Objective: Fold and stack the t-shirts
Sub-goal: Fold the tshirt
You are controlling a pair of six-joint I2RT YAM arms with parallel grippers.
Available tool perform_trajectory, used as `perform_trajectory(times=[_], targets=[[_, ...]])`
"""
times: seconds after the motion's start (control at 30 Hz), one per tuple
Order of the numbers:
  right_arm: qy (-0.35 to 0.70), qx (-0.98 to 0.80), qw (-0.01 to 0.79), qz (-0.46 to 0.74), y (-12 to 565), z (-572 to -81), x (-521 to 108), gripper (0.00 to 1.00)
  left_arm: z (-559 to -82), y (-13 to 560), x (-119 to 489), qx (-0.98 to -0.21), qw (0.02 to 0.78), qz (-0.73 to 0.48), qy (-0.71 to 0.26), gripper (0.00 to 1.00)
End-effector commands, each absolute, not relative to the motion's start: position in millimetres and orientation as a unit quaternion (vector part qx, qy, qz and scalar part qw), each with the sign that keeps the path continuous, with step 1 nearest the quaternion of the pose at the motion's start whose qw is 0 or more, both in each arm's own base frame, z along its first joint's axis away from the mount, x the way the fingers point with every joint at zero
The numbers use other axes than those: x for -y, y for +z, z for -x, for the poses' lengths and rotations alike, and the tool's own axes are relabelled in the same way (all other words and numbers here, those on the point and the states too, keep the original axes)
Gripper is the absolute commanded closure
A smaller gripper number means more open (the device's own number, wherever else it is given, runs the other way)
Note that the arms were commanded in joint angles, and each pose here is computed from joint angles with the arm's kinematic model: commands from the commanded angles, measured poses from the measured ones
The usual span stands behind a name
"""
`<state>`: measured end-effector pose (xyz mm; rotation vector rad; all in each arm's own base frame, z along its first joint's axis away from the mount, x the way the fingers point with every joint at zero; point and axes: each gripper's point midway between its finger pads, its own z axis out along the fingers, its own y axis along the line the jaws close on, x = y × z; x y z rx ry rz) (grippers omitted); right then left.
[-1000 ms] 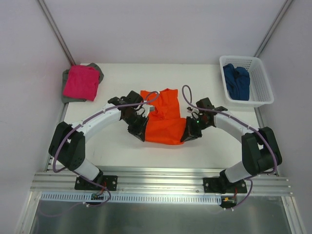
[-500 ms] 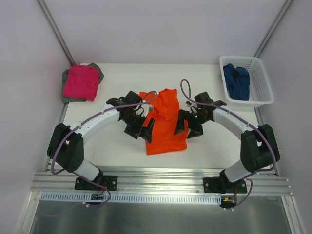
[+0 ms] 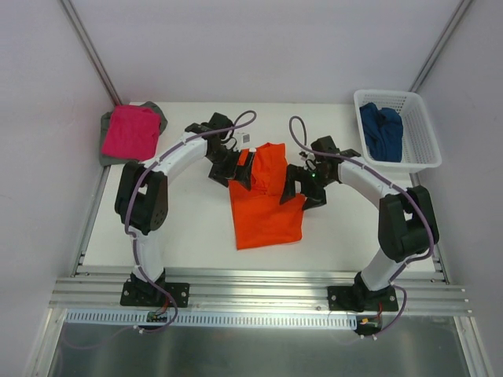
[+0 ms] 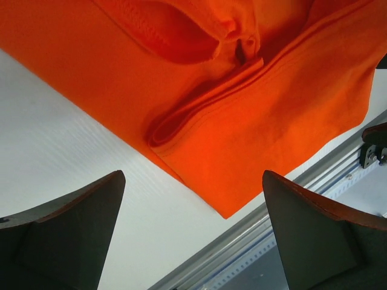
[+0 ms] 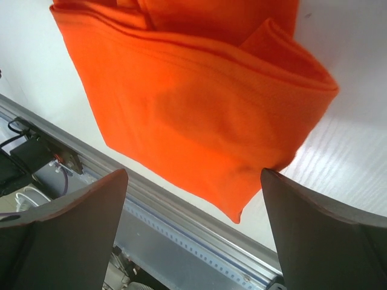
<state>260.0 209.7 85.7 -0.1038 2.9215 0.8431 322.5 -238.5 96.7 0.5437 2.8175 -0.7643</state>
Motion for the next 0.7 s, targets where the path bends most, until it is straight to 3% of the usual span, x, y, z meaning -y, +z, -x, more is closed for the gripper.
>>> perform_trajectory(times=[0.0,0.63,0.67], targets=[[0.264,-0.961,0.074,0.035,98.6,-279.4,-202.3,0.04,-329.2,111.7,245.1,-0.940,0.093,-0.196,-0.264,0.01],[0.259,-0.965,0.048,0.015,67.8,-283.5,-191.9,0.01,-327.1,113.2,240.3,-0.943,0.098,-0.190,-0.254,0.01],[0.263,-0.964,0.046,0.015,66.3,-285.6,-194.4,0.08,-323.4,113.4,238.5,-0.944,0.096,-0.191,-0.253,0.01]])
